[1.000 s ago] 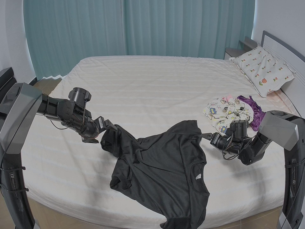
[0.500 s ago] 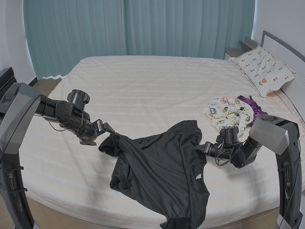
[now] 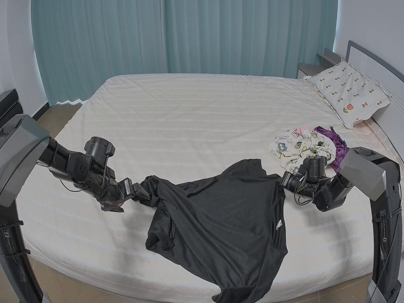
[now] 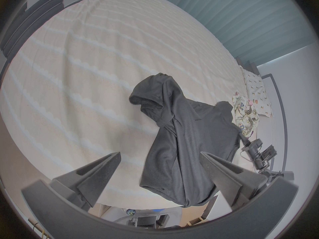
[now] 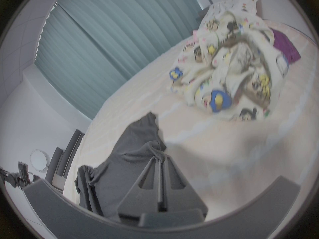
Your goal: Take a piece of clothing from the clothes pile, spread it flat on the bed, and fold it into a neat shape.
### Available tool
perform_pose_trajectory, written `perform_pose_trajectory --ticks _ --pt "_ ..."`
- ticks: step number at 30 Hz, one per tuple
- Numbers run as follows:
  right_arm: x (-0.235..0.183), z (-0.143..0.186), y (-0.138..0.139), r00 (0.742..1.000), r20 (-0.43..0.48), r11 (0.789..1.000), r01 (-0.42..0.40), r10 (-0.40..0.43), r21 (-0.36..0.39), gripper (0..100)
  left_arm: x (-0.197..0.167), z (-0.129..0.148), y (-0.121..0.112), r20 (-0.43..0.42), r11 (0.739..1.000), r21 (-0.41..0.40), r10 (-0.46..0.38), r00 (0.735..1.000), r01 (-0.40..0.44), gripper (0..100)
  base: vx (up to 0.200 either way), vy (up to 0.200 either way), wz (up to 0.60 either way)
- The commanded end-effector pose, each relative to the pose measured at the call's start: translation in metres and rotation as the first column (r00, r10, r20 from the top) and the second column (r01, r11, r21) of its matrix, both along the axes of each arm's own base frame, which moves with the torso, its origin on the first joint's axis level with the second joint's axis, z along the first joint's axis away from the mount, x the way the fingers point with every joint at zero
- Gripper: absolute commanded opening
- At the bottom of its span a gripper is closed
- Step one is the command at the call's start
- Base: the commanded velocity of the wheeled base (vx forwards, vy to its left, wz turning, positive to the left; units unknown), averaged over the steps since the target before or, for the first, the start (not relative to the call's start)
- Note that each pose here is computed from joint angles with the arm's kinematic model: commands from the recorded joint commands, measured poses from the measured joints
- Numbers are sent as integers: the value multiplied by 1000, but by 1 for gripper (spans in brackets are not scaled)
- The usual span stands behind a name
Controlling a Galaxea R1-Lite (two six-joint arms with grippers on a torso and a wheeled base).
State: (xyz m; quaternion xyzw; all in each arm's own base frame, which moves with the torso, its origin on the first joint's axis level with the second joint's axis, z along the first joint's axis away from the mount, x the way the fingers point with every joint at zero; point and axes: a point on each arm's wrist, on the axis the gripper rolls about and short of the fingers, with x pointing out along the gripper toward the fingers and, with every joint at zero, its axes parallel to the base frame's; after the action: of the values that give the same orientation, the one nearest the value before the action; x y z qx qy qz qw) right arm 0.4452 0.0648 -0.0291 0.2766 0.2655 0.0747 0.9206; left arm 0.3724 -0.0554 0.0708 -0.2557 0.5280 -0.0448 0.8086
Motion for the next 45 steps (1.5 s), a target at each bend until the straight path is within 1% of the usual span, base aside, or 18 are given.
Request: perform_pose_trajectory --ticks 1,6,9,13,14,16,17,19,20,22,24,29,32,33,34,36,38,45 --pt "13 27 -20 993 112 999 48 -47 -4 0 -17 -13 0 -18 1000 4 -9 1000 9 100 0 0 0" --pt "22 31 -15 988 153 999 37 -35 -12 0 -24 -23 -5 -42 1000 7 -24 999 24 100 0 0 0" --pt "29 29 -14 983 174 998 59 -54 -27 0 -32 -29 -14 -59 999 9 -52 997 52 100 0 0 0" --pt "30 24 -17 984 170 997 62 -53 -48 0 -38 -33 -30 -46 996 24 -88 995 89 100 0 0 0" --pt "31 23 -17 984 169 997 61 -51 -51 100 -38 -34 -33 -40 995 33 -89 995 90 100 0 0 0" --pt "30 21 -17 985 165 997 63 -53 -54 100 -37 -41 -41 -39 995 64 -79 996 82 100 0 0 0" --pt "29 19 -16 986 157 996 63 -53 -56 100 -35 -50 -50 -32 993 98 -66 997 68 100 0 0 0" --pt "29 19 -16 986 157 996 63 -53 -56 100 -35 -50 -50 -32 993 98 -66 997 68 100 0 0 0" --pt "21 17 -16 990 131 997 55 -46 -60 100 -33 -62 -62 -19 989 137 -52 998 54 100 0 0 0" --pt "13 18 -16 993 114 997 47 -40 -59 100 -32 -67 -69 -19 986 152 -62 998 65 100 0 0 0" --pt "9 19 -16 993 110 997 44 -38 -57 100 -31 -69 -71 -18 985 162 -63 998 65 100 0 0 0" --pt "-3 19 -20 993 112 997 53 -47 -47 100 -26 -86 -88 -7 967 251 -37 999 37 100 0 0 0" --pt "-6 16 -22 994 101 997 54 -49 -47 100 -25 -94 -90 -14 957 290 -23 1000 27 100 0 0 0" --pt "-6 16 -22 994 101 997 54 -49 -47 100 -25 -94 -90 -14 957 290 -23 1000 27 100 0 0 0" --pt "-10 13 -22 995 91 997 54 -49 -48 100 -26 -94 -90 -19 954 299 -22 1000 26 0 0 0 0" --pt "-13 14 -22 995 88 997 54 -49 -49 100 -28 -94 -90 -22 953 302 -19 1000 25 0 0 0 0" --pt "-21 14 -22 996 78 998 49 -45 -48 100 -32 -87 -84 -25 951 309 2 1000 6 0 0 0 0" --pt "-51 12 -21 1000 12 999 19 -18 -48 100 -62 -54 -51 -91 942 333 85 992 -50 0 0 0 0"
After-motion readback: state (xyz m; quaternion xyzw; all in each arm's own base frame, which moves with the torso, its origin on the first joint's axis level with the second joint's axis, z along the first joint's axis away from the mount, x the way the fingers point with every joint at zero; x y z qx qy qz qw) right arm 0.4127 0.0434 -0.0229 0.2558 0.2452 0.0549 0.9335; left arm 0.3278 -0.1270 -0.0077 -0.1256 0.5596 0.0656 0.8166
